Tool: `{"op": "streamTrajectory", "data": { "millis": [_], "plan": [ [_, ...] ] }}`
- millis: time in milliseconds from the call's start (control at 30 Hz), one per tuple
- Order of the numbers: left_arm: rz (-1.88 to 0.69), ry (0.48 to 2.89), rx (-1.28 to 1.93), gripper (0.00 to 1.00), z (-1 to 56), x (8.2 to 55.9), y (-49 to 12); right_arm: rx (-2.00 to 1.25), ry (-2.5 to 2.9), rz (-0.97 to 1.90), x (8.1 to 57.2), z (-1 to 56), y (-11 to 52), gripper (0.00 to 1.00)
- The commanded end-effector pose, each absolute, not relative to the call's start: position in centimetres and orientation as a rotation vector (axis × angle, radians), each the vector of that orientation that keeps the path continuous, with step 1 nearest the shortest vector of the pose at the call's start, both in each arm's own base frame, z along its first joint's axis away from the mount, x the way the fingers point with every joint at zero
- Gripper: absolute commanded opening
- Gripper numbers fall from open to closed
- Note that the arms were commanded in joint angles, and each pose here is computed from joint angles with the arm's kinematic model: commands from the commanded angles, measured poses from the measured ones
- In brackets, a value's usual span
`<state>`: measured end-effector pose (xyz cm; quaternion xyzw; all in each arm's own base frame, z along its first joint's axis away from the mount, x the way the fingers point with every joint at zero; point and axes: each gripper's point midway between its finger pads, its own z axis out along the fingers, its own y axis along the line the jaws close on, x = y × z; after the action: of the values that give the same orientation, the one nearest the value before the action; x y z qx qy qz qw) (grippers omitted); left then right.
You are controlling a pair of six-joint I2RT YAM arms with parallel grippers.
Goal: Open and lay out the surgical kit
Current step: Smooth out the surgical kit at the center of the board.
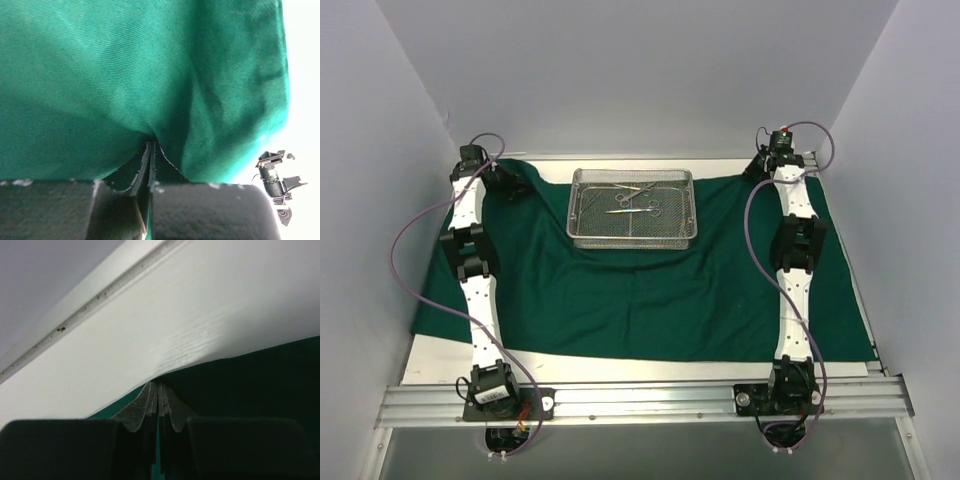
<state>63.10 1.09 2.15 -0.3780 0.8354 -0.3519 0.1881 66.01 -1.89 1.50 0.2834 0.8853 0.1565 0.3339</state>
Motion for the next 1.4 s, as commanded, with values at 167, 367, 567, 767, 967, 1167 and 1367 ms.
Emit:
{"op": "streamTrajectory", "data": {
  "millis": [167,367,567,767,967,1167,1367],
  "plan": [
    [-0.620,2.343,-1.075,0.22,3.5,62.1,5.3,0.772,2.353,0.215,64.4,-1.7,-8.1,0.00],
    [-0.399,2.400,-1.084,0.21,7.0,59.1,7.5,0.716,2.191,0.370,66.9,5.8,-7.9,0.00],
    [-0.254,2.432,-1.085,0.20,8.5,55.5,8.9,0.662,2.144,0.427,66.1,13.1,-4.8,0.00],
    [-0.183,2.513,-0.955,0.24,11.2,52.6,7.3,0.672,2.207,0.387,61.4,17.0,-4.4,0.00],
    [-0.162,2.687,-0.951,0.23,9.6,46.0,5.8,0.712,2.400,0.389,51.5,16.1,-2.2,0.00],
    [-0.152,2.778,-0.924,0.13,10.2,39.0,4.4,0.633,2.583,0.473,41.9,14.3,3.4,0.00],
    [-0.033,2.893,-0.940,0.06,7.3,34.4,4.7,0.496,2.771,0.510,34.1,9.7,10.1,0.00]
  ]
}}
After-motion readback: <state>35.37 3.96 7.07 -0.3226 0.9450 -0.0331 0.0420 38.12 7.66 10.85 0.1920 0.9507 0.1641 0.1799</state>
